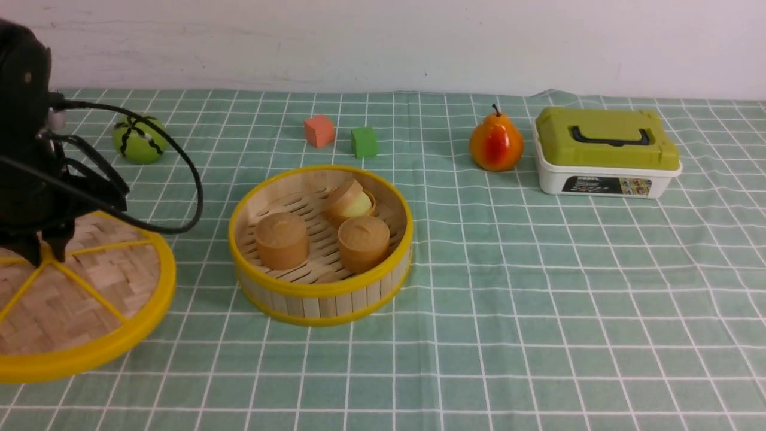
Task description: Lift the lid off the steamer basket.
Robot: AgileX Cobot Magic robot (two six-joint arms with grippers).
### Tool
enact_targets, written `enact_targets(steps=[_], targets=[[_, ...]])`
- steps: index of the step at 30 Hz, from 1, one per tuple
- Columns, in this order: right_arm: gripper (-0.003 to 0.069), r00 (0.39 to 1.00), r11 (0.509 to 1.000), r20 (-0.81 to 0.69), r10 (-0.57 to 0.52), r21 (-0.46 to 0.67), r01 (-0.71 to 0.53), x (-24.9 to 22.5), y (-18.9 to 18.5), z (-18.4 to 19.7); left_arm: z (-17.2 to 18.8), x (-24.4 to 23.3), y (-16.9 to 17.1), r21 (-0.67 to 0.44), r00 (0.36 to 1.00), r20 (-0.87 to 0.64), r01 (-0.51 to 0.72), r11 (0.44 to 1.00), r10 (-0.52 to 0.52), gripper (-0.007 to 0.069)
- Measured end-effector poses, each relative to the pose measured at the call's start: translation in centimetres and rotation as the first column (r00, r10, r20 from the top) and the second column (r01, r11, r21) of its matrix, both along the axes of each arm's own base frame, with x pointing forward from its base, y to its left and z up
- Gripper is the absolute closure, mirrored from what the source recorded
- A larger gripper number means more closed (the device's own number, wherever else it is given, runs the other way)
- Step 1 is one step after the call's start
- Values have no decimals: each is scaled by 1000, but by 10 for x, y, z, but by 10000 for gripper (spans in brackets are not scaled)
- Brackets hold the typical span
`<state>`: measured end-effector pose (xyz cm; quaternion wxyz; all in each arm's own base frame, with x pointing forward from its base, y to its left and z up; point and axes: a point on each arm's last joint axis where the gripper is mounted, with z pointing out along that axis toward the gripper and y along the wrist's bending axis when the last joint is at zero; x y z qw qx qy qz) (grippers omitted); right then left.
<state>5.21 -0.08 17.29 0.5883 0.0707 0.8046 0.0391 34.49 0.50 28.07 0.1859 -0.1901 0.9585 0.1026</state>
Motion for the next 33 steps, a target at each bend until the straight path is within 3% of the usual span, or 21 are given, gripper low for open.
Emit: enact_targets(steps=[5, 12, 23, 28, 30, 32, 33], targets=[[418, 1000, 1000, 0, 0, 0, 0, 0, 0, 0, -27, 19, -8, -83, 996, 88, 29, 996, -22, 513], [418, 1000, 1000, 0, 0, 0, 0, 0, 0, 0, -61, 34, -12, -112, 998, 53, 31, 993, -25, 513], [418, 1000, 1000, 0, 0, 0, 0, 0, 0, 0, -71, 38, -18, -200, 999, 42, -8, 980, 17, 494], [418, 1000, 1000, 0, 0, 0, 0, 0, 0, 0, -42, 38, -19, -217, 998, 35, -33, 976, 42, 378], [418, 1000, 1000, 0, 0, 0, 0, 0, 0, 0, -10, 34, -18, -205, 997, 68, -30, 978, 45, 321], [418, 1000, 1000, 0, 0, 0, 0, 0, 0, 0, 7, 30, -16, -190, 996, 86, -21, 982, 38, 309], [418, 1000, 1000, 0, 0, 0, 0, 0, 0, 0, 35, 22, -14, -159, 993, 115, 7, 987, 12, 303]])
